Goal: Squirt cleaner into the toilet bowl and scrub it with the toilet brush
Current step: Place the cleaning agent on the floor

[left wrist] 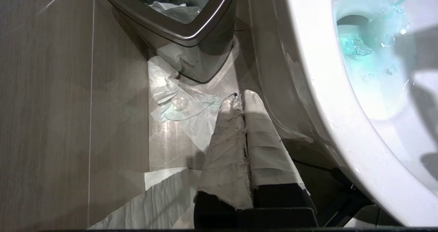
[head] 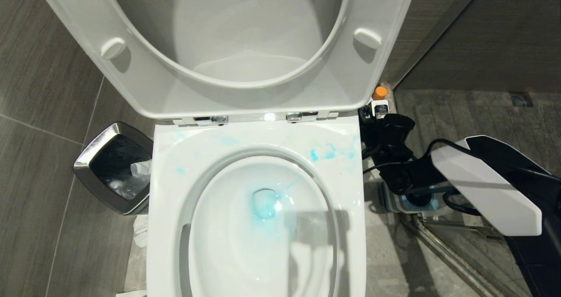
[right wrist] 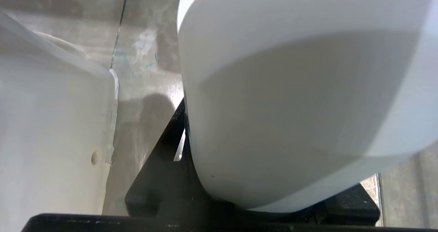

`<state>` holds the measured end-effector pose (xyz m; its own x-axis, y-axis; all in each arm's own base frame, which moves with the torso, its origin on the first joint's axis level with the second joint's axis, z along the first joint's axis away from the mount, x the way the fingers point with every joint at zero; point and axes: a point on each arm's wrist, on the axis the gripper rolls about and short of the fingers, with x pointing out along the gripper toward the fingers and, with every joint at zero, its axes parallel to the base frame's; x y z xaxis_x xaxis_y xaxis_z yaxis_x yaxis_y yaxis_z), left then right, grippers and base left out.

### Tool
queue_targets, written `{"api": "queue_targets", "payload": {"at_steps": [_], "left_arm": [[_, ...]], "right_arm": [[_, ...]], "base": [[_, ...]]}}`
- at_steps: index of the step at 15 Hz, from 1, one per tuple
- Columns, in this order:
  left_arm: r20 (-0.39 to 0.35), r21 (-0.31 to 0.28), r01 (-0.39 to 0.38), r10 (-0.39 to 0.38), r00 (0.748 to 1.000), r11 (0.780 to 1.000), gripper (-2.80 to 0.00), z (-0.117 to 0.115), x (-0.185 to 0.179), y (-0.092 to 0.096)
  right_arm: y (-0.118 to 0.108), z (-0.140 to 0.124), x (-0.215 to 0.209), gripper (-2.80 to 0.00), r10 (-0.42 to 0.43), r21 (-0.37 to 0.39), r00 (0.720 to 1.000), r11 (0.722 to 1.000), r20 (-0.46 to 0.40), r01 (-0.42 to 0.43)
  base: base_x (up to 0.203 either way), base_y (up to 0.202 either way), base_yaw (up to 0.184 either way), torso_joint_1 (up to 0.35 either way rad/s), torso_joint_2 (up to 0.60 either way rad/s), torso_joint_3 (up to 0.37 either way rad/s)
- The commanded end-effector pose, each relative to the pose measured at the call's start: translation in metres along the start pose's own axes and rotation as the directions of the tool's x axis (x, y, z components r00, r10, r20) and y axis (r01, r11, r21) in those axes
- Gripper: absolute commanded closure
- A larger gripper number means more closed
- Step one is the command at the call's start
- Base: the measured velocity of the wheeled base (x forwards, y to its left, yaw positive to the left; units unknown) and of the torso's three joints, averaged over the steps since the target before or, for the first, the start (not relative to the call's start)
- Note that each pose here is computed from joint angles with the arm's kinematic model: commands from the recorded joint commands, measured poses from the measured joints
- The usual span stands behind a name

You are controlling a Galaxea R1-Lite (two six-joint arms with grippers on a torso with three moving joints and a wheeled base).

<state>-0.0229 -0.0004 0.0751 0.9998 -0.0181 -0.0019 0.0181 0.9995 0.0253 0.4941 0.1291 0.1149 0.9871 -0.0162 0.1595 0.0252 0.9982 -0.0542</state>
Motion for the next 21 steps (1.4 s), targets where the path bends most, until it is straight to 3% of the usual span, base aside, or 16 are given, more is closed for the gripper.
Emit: {"api": "queue_targets", "payload": {"at_steps": [1,6,15,21], "left_arm": [[-0.003,-0.001,0.000,0.000,1.000,1.000,0.00,0.000,0.000,0.000],[-0.003,0.000,-0.001,0.001,1.000,1.000,0.00,0.000,0.000,0.000],[-0.003,-0.001,0.000,0.000,1.000,1.000,0.00,0.000,0.000,0.000],[-0.003,-0.001,0.000,0.000,1.000,1.000,0.00,0.000,0.000,0.000]], "right_arm": [[0.001,-0.008,0.000,0.00,0.003,0.000,1.000,1.000,-0.007,-0.003],[0.004,-0.025,0.003,0.00,0.003,0.011,1.000,1.000,0.001,-0.003],[0.014,-0.019,0.005,0.00,0.013,0.021,0.999,1.000,0.037,-0.014],[0.016,-0.032,0.009,0.00,0.015,0.022,0.999,1.000,0.036,-0.015]], "base": [[0.000,0.000,0.000,0.000,0.00,0.000],[0.000,0.000,0.000,0.000,0.00,0.000],[0.000,0.000,0.000,0.000,0.00,0.000],[0.000,0.000,0.000,0.000,0.00,0.000]]}}
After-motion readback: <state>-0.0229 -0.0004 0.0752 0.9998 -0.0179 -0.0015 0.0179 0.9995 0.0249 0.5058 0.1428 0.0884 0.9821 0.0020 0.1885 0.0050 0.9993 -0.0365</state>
